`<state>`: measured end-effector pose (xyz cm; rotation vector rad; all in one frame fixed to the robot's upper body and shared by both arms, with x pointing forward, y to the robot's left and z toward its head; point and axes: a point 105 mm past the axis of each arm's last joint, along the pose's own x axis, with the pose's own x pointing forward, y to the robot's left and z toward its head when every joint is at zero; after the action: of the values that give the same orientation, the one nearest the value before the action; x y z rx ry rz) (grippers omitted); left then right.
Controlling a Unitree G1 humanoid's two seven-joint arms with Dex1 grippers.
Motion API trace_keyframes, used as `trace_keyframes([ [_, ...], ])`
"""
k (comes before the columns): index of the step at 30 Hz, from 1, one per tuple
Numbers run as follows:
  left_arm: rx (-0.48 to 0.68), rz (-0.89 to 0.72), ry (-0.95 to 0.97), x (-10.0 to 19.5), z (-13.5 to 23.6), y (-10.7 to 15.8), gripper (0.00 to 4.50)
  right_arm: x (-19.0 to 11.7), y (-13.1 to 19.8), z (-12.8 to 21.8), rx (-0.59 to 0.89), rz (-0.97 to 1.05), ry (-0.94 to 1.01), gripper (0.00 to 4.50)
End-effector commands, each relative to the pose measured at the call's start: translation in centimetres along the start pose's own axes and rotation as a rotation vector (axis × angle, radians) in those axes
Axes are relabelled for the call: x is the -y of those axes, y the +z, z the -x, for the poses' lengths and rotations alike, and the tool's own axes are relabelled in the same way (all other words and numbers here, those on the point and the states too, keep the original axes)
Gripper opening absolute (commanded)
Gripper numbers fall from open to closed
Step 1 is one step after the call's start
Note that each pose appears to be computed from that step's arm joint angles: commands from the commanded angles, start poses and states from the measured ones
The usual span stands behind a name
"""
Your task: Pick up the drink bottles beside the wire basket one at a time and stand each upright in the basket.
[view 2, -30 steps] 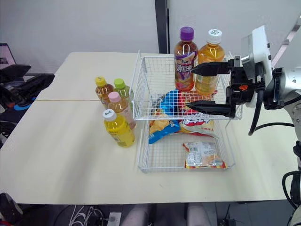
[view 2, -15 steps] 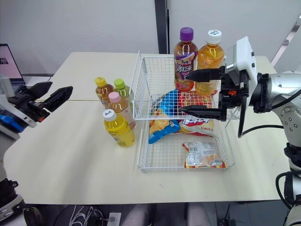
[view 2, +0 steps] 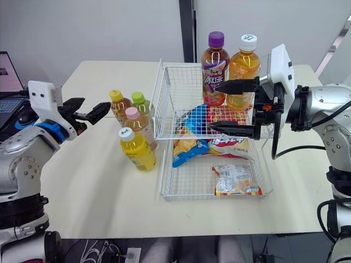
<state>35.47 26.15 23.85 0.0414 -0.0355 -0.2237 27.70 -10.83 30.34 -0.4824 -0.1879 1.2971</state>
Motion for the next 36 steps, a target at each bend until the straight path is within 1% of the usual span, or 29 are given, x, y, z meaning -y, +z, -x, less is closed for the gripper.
trace_keyframes([
  [1, 0.062, -0.005, -0.03, 0.9, -1.2, 1.5, 4.45, -0.1, 1.4, 0.4, 0.021, 0.064, -0.014, 4.5],
  [3, 0.066, 0.004, -0.047, 1.2, -1.9, 1.6, 4.45, -0.2, 1.5, 0.3, 0.024, 0.064, -0.015, 4.5],
  [8, 0.066, -0.013, -0.029, 0.8, -3.5, 1.7, 4.45, -0.3, 1.5, 0.1, 0.034, 0.062, -0.014, 4.5],
  [14, 0.068, -0.018, -0.028, 1.0, -4.7, 1.6, 4.45, 0.0, 1.7, -0.2, 0.043, 0.074, -0.046, 4.5],
  [21, 0.059, -0.049, -0.017, 0.8, -5.4, 1.2, 4.45, 0.1, 1.6, -0.3, 0.042, 0.071, -0.05, 4.5],
  [28, 0.06, -0.044, -0.005, 0.7, -5.7, 1.0, 4.45, -0.4, 1.5, -0.6, 0.039, 0.06, -0.027, 4.5],
  [35, 0.061, -0.038, -0.043, 1.6, -6.2, 0.9, 4.45, -0.3, 1.7, -0.5, 0.037, 0.059, -0.034, 4.5],
  [36, 0.063, -0.039, -0.043, 1.7, -6.3, 1.0, 4.07, -0.3, 1.8, -0.5, 0.036, 0.059, -0.035, 4.5],
])
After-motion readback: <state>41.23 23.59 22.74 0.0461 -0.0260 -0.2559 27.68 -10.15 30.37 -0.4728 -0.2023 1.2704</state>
